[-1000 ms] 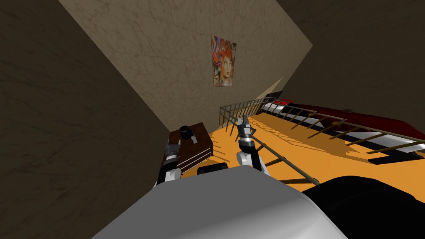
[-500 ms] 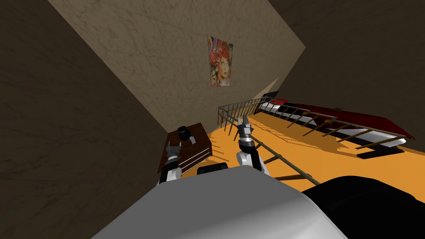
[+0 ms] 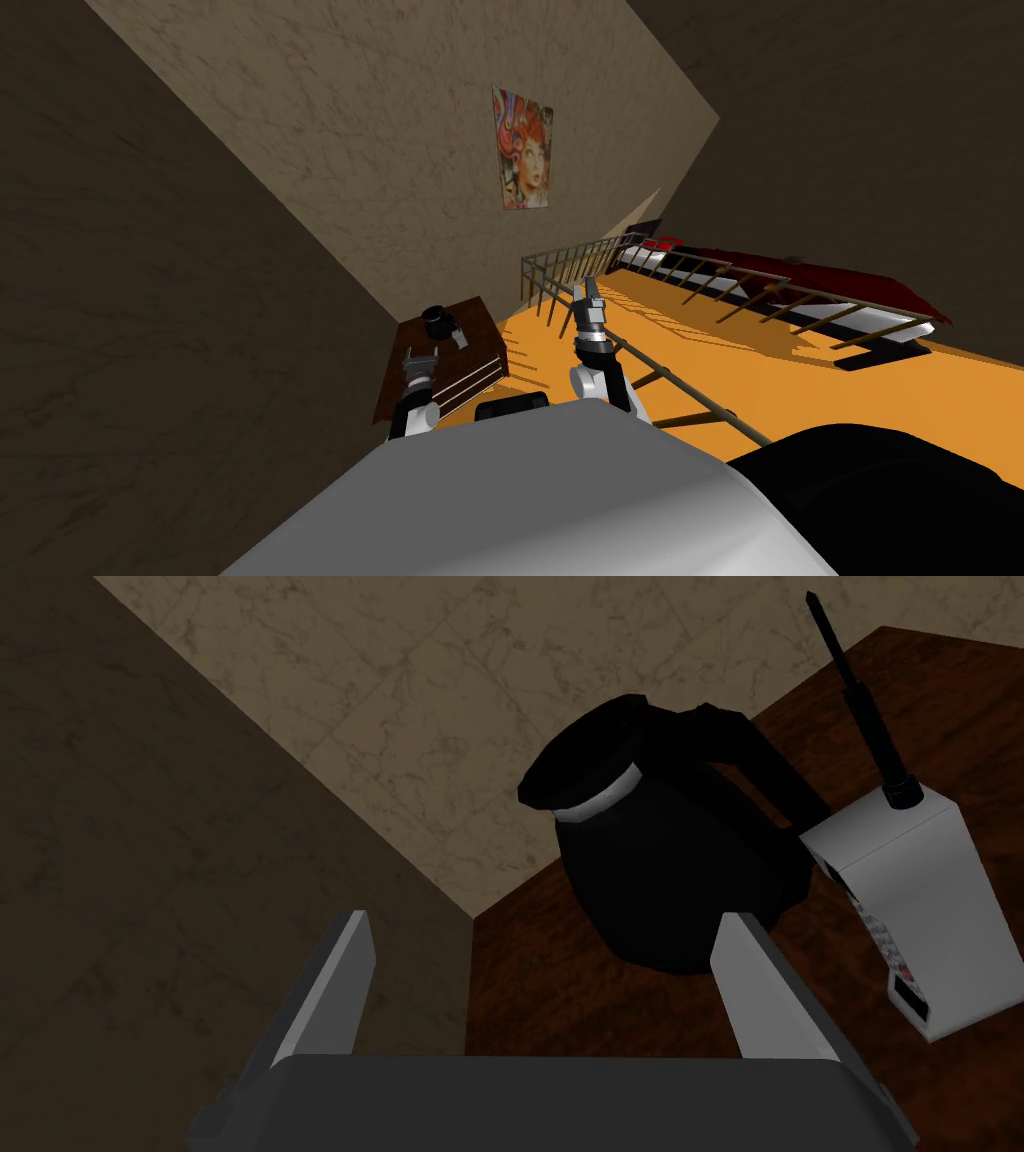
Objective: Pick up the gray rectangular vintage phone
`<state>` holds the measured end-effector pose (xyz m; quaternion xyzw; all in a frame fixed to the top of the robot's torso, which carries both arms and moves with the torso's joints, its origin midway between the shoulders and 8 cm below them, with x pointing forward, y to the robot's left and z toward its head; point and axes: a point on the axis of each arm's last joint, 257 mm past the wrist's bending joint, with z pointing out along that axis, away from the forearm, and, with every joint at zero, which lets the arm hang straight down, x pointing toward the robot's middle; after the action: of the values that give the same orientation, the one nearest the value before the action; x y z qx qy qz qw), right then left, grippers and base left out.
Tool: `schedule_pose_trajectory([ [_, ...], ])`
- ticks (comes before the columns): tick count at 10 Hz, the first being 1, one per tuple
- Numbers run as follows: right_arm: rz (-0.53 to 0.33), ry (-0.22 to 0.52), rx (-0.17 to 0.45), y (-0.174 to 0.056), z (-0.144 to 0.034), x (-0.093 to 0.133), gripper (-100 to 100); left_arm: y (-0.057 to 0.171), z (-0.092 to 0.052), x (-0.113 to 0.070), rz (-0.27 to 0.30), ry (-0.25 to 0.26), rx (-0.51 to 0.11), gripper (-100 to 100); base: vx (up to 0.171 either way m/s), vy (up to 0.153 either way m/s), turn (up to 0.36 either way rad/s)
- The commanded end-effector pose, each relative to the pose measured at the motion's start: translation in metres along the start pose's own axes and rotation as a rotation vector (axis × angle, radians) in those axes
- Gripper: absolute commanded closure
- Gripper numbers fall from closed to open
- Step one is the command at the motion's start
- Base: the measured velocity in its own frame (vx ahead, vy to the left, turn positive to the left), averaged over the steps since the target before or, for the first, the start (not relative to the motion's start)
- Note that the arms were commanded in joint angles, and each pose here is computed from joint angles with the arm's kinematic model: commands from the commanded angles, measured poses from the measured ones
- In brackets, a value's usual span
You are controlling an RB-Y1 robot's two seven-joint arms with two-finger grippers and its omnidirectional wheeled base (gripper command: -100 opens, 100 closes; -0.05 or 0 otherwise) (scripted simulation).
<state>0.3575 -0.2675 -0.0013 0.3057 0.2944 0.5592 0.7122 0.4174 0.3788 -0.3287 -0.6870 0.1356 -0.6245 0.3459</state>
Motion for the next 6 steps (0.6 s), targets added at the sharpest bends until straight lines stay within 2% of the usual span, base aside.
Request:
schedule_pose_trajectory([
  [1,0.000,0.000,0.000,0.000,0.000,0.000,0,0.009,-0.003,-0.018,-0.020,-0.042,-0.017,-100,0.000,-0.020,-0.033],
  [2,0.000,0.000,0.000,0.000,0.000,0.000,0,0.012,0.001,-0.027,-0.071,-0.070,-0.014,-100,-0.001,-0.026,-0.075],
  [3,0.000,0.000,0.000,0.000,0.000,0.000,0,0.015,-0.002,-0.035,-0.066,-0.085,-0.022,-100,0.000,-0.021,-0.039],
  [4,0.000,0.000,0.000,0.000,0.000,0.000,0,0.019,0.001,-0.044,-0.116,-0.113,-0.019,-100,0.003,-0.028,-0.059],
  [5,0.000,0.000,0.000,0.000,0.000,0.000,0,0.022,-0.001,-0.051,-0.112,-0.126,-0.026,-100,0.001,-0.022,-0.033],
  [6,0.000,0.000,0.000,0.000,0.000,0.000,0,0.023,0.004,-0.056,-0.164,-0.145,-0.016,-100,0.001,-0.024,-0.057],
])
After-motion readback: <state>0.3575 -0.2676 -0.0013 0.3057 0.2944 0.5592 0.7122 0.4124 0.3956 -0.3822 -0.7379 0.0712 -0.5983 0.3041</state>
